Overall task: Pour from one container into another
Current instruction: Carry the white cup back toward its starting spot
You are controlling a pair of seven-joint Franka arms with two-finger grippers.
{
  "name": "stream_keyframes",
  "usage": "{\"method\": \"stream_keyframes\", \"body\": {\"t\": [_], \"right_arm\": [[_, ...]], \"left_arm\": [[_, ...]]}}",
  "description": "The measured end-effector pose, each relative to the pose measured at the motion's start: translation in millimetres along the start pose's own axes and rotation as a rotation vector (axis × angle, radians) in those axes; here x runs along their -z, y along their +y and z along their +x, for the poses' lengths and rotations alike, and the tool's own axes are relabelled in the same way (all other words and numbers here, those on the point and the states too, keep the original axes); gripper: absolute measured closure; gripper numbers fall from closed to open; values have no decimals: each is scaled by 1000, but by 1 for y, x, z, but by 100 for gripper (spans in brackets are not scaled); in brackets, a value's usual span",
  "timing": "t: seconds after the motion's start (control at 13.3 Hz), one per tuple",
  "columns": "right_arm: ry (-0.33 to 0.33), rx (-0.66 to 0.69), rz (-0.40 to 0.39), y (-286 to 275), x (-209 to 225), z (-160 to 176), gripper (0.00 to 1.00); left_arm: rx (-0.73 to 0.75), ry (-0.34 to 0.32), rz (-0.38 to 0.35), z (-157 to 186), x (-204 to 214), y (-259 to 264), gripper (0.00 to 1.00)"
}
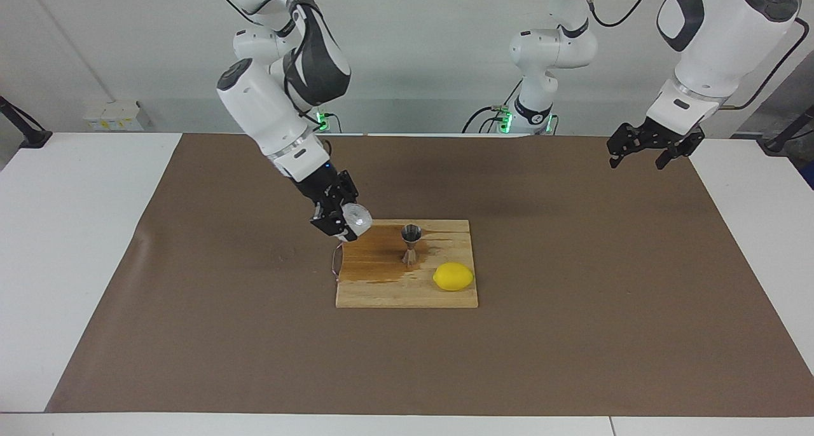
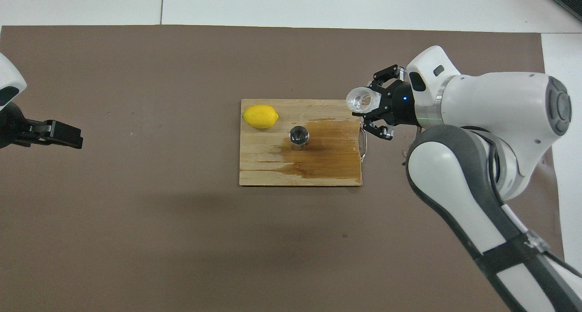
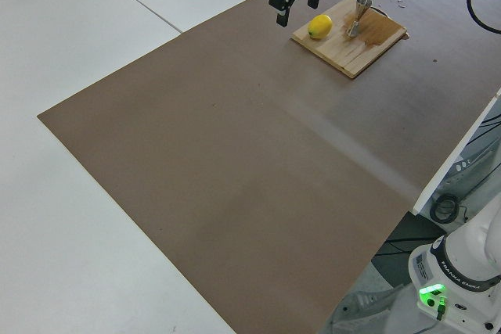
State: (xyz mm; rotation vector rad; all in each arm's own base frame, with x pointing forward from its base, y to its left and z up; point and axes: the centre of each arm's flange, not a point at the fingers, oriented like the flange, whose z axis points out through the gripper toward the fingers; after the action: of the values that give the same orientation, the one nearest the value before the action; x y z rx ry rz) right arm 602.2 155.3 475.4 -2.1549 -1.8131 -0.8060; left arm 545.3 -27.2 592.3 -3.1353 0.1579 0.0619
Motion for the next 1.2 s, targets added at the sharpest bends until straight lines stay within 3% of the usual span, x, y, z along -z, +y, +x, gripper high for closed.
{"method": "stream_keyframes", "body": {"t": [0.45,0.9,1.05,1.2], "right_arm": [[152,-91,71,5,4,-110,50],[191,-40,112,-6,9,-243,50],[201,-24,127,-17,-4,-267,50],[273,-8,119,-28,-35,-291,50]], "left_arm": [[0,0,0,0,0,0,0],[0,0,0,0,0,0,0],[0,0,0,0,0,0,0],[0,0,0,0,0,0,0]]}}
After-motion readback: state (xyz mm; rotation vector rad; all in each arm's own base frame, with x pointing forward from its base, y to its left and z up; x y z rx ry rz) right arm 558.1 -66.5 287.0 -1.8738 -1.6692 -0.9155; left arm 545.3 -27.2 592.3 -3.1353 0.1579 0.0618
